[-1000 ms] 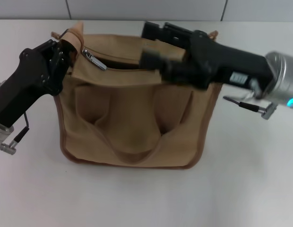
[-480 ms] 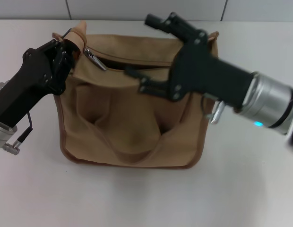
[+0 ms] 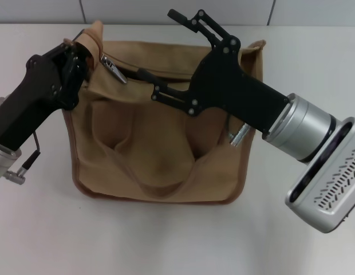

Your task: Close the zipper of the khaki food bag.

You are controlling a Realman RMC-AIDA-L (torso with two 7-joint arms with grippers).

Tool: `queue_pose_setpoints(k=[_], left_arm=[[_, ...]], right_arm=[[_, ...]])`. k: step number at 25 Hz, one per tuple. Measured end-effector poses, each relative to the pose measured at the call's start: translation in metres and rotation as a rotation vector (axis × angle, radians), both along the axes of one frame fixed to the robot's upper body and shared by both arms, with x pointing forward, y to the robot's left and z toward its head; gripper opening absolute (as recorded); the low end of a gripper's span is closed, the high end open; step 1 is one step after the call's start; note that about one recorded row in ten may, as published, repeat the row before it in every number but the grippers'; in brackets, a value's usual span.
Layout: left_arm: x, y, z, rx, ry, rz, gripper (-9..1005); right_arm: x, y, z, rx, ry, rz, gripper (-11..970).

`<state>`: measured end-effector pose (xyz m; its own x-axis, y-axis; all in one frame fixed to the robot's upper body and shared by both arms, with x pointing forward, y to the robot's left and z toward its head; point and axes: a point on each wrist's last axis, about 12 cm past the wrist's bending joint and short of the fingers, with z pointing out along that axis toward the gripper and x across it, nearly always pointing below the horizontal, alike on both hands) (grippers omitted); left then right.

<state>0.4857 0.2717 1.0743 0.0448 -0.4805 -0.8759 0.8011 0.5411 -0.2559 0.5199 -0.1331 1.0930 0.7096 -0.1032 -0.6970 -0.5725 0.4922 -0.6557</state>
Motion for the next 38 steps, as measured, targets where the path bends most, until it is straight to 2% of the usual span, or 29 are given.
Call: queue_pose_setpoints(k=[4, 8, 12, 13, 14, 16, 19, 22, 23, 27, 32, 33, 38], left_arm=[[0.002, -0.001, 0.001, -0.004, -0.004, 0.002, 16], [0.005, -0.003, 0.002, -0.004, -0.001, 0.001, 17], [0.006, -0.005, 0.001, -0.003, 0.006, 0.003, 17], [0.007, -0.005, 0.001, -0.002, 0.007, 0.003, 17], [0.007, -0.005, 0.001, -0.001, 0.007, 0.003, 17], [0.007, -0.005, 0.001, -0.002, 0.007, 0.002, 17], [0.007, -0.006, 0.002, -0.004, 0.003, -0.001, 16], [0.008, -0.006, 0.002, -0.006, 0.000, -0.004, 16], [0.008, -0.006, 0.003, -0.006, -0.001, -0.005, 16], [0.009, -0.007, 0.003, -0.008, -0.005, -0.009, 16], [0.010, -0.008, 0.004, -0.008, -0.007, -0.012, 16], [0.010, -0.008, 0.004, -0.009, -0.008, -0.013, 16], [0.010, -0.008, 0.004, -0.009, -0.009, -0.015, 17]], right_arm=[[0.000, 0.000, 0.001, 0.006, 0.001, -0.002, 825], [-0.007, -0.007, 0.004, 0.116, 0.078, 0.035, 825], [-0.012, -0.016, 0.010, 0.282, 0.284, 0.165, 826], [-0.011, -0.025, 0.014, 0.353, 0.421, 0.252, 826], [-0.011, -0.025, 0.014, 0.353, 0.421, 0.252, 826], [-0.008, -0.034, 0.017, 0.387, 0.572, 0.347, 826], [-0.004, -0.041, 0.020, 0.370, 0.766, 0.461, 825], [0.001, -0.044, 0.022, 0.333, 0.891, 0.506, 825], [0.008, -0.045, 0.024, 0.308, 0.969, 0.519, 826], [0.016, -0.041, 0.027, 0.277, 1.058, 0.541, 826], [0.022, -0.024, 0.030, 0.211, 1.146, 0.577, 826], [0.024, -0.018, 0.030, 0.185, 1.191, 0.578, 825], [0.026, -0.015, 0.026, 0.173, 1.254, 0.554, 825]])
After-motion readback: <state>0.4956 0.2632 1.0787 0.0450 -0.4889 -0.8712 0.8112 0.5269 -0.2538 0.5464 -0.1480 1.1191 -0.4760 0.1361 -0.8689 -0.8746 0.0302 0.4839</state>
